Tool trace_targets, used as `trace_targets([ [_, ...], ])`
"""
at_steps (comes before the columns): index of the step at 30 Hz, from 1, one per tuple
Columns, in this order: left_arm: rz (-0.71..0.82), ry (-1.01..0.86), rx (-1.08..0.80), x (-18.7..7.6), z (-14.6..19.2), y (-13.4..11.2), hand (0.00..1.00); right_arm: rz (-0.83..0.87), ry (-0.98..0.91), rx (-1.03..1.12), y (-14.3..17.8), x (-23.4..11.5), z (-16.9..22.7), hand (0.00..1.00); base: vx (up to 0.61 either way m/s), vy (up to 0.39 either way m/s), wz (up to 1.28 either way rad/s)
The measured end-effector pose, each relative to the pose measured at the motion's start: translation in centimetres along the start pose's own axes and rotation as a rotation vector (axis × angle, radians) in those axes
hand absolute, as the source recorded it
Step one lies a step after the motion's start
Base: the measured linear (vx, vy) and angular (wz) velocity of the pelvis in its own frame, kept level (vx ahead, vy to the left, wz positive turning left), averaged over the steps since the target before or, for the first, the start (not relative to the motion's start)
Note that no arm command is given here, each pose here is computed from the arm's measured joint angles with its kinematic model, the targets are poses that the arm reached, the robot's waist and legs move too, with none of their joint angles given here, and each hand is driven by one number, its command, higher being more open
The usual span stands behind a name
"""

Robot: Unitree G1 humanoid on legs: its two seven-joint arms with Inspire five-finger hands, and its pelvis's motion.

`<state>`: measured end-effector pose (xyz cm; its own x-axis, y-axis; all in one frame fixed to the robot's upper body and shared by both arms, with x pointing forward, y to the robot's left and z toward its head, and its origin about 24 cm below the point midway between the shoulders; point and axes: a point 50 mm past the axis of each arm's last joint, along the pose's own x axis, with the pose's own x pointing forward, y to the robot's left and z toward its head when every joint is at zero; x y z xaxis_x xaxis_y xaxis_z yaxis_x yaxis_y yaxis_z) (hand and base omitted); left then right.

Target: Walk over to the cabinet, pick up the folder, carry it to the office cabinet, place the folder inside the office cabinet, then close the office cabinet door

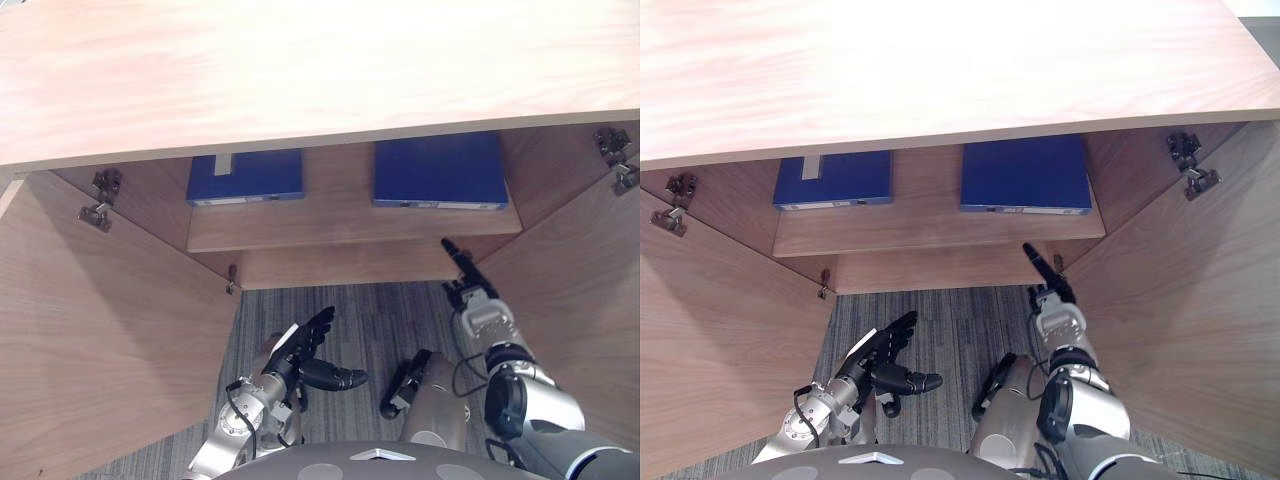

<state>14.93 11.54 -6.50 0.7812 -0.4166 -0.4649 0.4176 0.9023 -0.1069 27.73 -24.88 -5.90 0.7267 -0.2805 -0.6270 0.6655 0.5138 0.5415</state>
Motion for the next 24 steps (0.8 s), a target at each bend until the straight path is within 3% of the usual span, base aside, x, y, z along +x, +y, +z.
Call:
trace_targets([
  [7, 0.035, 0.041, -0.018, 0.1, -1.1, 0.1, 1.00, 0.073, 0.101, -0.080, -0.9, -2.2, -6.4, 1.00, 0.02, 0.026, -0.03],
  [13, 0.087, 0.100, -0.053, -0.1, -2.9, 0.9, 1.00, 0.031, 0.212, -0.217, -5.6, -4.8, -10.8, 1.00, 0.05, 0.027, 0.05],
  [22, 0.252, 0.250, -0.065, -1.1, -6.5, 4.1, 1.00, -0.046, 0.317, -0.435, -10.9, -6.7, -12.6, 1.00, 0.08, 0.032, 0.11],
  [23, 0.276, 0.285, -0.066, -1.6, -7.2, 4.4, 1.00, -0.056, 0.330, -0.465, -11.5, -6.8, -12.6, 0.00, 0.11, 0.018, 0.14],
  [24, 0.301, 0.317, -0.078, -2.0, -7.9, 4.7, 1.00, -0.065, 0.341, -0.499, -12.1, -6.9, -12.6, 0.00, 0.12, 0.028, 0.17],
])
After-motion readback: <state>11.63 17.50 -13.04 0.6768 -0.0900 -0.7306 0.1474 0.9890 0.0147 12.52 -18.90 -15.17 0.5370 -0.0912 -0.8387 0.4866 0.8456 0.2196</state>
